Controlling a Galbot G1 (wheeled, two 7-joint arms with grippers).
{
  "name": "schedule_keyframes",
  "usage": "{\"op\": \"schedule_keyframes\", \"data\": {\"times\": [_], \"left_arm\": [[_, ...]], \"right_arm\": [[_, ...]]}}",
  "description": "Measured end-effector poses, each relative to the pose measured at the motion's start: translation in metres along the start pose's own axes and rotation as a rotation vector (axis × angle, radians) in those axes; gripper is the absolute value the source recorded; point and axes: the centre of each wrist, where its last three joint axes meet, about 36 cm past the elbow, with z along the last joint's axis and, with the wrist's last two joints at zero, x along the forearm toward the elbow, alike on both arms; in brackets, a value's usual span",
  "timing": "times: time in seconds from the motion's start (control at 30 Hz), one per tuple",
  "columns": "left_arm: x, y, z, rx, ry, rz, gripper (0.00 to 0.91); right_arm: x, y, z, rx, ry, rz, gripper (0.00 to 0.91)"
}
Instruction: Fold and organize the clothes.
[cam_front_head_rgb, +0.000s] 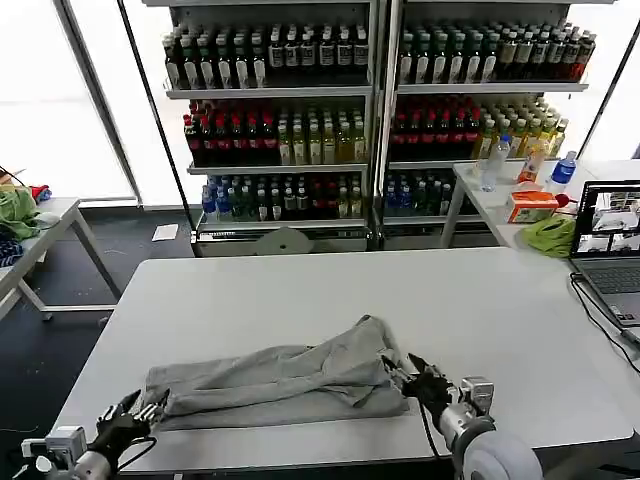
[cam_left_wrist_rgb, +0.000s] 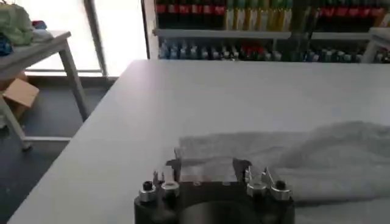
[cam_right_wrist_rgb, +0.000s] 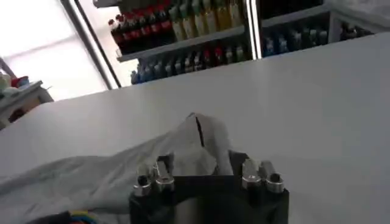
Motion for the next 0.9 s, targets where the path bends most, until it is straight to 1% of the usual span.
{"op": "schedule_keyframes", "data": {"times": [0.2,0.37,0.47,0.57,0.7,0.9], "left_arm": [[0.003,0.006,-0.016,0.013,-0.062,-0.02,0.907],[0.002,0.009,-0.017,0.037,-0.089,-0.026,0.907],[-0.002,0.01,-0.01,0.063,-0.092,-0.034,0.907],[-0.007,0.01,-0.002,0.092,-0.093,-0.038,0.907],[-0.013,0.008,0.009,0.133,-0.092,-0.038,0.907],[-0.018,0.002,0.028,0.176,-0.075,-0.034,0.907]], "right_arm": [[0.013,-0.013,-0.016,0.06,-0.114,0.021,0.907],[0.023,-0.028,-0.018,0.11,-0.236,0.052,0.907],[0.03,-0.035,-0.017,0.138,-0.307,0.064,0.907],[0.038,-0.041,-0.013,0.164,-0.364,0.066,0.907],[0.045,-0.049,-0.008,0.192,-0.407,0.08,0.907],[0.05,-0.056,-0.006,0.211,-0.442,0.095,0.907]]}}
